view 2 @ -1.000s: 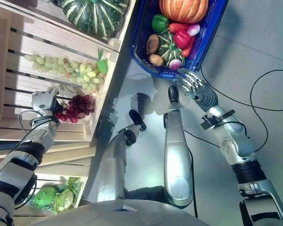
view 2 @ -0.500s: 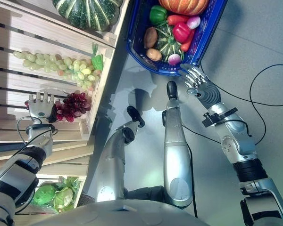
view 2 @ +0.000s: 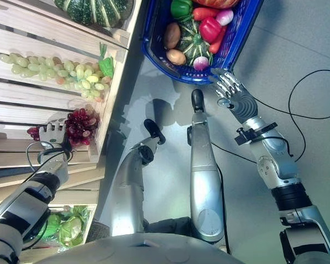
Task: Pick up fruits and vegetables into the basket
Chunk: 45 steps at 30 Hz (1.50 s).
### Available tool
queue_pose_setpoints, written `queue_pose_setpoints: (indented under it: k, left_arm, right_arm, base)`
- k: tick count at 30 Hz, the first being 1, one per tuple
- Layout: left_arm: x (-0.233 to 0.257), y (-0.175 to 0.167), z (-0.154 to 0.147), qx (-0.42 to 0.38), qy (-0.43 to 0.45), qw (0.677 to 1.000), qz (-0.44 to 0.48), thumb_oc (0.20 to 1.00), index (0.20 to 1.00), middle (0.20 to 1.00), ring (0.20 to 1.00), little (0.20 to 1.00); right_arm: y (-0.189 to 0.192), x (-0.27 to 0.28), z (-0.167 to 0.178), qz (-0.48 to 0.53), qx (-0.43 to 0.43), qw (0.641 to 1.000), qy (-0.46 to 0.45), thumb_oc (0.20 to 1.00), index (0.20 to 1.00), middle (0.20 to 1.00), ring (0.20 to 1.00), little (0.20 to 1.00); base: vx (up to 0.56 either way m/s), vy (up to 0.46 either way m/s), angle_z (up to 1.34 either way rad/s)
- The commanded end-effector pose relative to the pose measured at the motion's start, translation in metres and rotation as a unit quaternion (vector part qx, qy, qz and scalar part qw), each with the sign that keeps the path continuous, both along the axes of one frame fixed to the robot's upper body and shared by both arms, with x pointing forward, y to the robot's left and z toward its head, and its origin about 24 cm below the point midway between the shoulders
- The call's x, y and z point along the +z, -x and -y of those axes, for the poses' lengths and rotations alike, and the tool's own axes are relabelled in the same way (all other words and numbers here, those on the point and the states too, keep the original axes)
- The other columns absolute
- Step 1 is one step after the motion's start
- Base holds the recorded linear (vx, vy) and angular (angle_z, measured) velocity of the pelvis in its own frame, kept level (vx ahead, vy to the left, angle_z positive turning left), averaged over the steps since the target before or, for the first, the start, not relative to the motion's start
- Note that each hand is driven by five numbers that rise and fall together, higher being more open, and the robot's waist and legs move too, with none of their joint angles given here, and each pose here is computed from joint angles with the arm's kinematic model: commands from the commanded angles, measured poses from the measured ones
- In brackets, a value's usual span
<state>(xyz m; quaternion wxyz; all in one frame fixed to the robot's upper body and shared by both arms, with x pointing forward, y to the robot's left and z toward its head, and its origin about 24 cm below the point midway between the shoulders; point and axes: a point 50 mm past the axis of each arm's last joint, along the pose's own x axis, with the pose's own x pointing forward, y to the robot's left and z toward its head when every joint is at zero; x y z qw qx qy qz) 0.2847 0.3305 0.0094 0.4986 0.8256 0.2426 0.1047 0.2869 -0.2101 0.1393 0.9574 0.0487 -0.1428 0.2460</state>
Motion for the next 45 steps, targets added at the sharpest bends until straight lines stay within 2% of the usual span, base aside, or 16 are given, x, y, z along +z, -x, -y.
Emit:
queue_pose_setpoints:
  k: [1,6,8,15,20,22,24,26,27,28,34,36,45]
  left_arm:
    - [0.001,0.040,-0.041,0.044,-0.133,0.990,-0.033,1.000,1.000,1.000,1.000,1.000]
    - [0.020,0.035,-0.042,0.031,-0.237,0.971,-0.014,1.000,1.000,1.000,1.000,1.000]
    - [0.025,0.034,-0.043,0.035,-0.253,0.967,-0.006,1.000,1.000,1.000,1.000,1.000]
    - [0.037,0.034,-0.051,0.098,-0.217,0.970,0.054,1.000,1.000,1.000,1.000,1.000]
    - [0.047,0.028,-0.057,0.129,-0.152,0.974,0.108,1.000,1.000,1.000,1.000,1.000]
    - [0.046,0.024,-0.059,0.154,-0.072,0.976,0.133,1.000,1.000,1.000,1.000,1.000]
    - [0.038,0.020,-0.059,0.198,0.057,0.966,0.156,1.000,1.000,1.000,1.000,1.000]
    - [0.036,0.014,-0.055,0.206,0.106,0.960,0.159,1.000,1.000,1.000,1.000,1.000]
    - [0.037,0.011,-0.055,0.205,0.124,0.957,0.161,0.555,0.555,0.555,0.555,0.555]
    - [0.038,0.007,-0.054,0.202,0.142,0.956,0.159,0.200,0.200,0.200,0.200,0.200]
    - [0.027,0.008,-0.051,0.203,0.214,0.942,0.161,0.200,0.200,0.200,0.200,0.200]
    - [0.020,0.009,-0.049,0.213,0.264,0.924,0.177,0.200,0.200,0.200,0.200,0.200]
    - [0.010,0.014,-0.046,0.239,0.344,0.882,0.216,0.200,0.200,0.200,0.200,0.200]
  right_arm:
    - [0.012,0.016,-0.013,0.050,0.036,0.998,-0.015,1.000,1.000,1.000,1.000,1.000]
    - [0.013,0.025,-0.012,0.074,0.038,0.996,-0.010,1.000,1.000,1.000,1.000,1.000]
    - [0.013,0.029,-0.012,0.083,0.037,0.996,-0.008,1.000,1.000,1.000,1.000,1.000]
    - [0.012,0.039,-0.013,0.104,0.035,0.994,-0.002,1.000,1.000,1.000,1.000,1.000]
    - [0.010,0.043,-0.013,0.112,0.033,0.993,-0.009,1.000,1.000,1.000,1.000,1.000]
    - [0.009,0.044,-0.013,0.113,0.033,0.993,-0.014,1.000,1.000,1.000,1.000,1.000]
    - [0.008,0.044,-0.015,0.111,0.034,0.993,-0.017,1.000,1.000,1.000,1.000,1.000]
    - [0.007,0.042,-0.017,0.108,0.038,0.993,-0.020,1.000,1.000,1.000,1.000,1.000]
    - [0.006,0.041,-0.018,0.107,0.040,0.993,-0.021,1.000,1.000,1.000,1.000,1.000]
    - [0.005,0.042,-0.019,0.106,0.042,0.993,-0.021,1.000,1.000,1.000,1.000,1.000]
    - [0.005,0.041,-0.021,0.105,0.046,0.993,-0.023,1.000,1.000,1.000,1.000,1.000]
    - [0.006,0.040,-0.022,0.104,0.046,0.993,-0.023,1.000,1.000,1.000,1.000,1.000]
    - [0.005,0.034,-0.027,0.093,0.044,0.994,-0.021,1.000,1.000,1.000,1.000,1.000]
  base:
    - [-0.02,0.022,0.07]
    - [-0.02,0.037,0.04]
    - [-0.01,0.022,0.01]
    - [-0.02,-0.004,0.00]
    - [-0.04,-0.051,0.03]
    - [-0.04,-0.057,0.04]
    - [-0.03,-0.071,0.01]
    - [-0.01,-0.058,-0.05]
    - [-0.01,-0.050,-0.08]
    - [-0.01,-0.037,-0.07]
    - [-0.01,-0.017,-0.11]
    - [0.00,-0.003,-0.17]
    - [0.01,0.003,0.13]
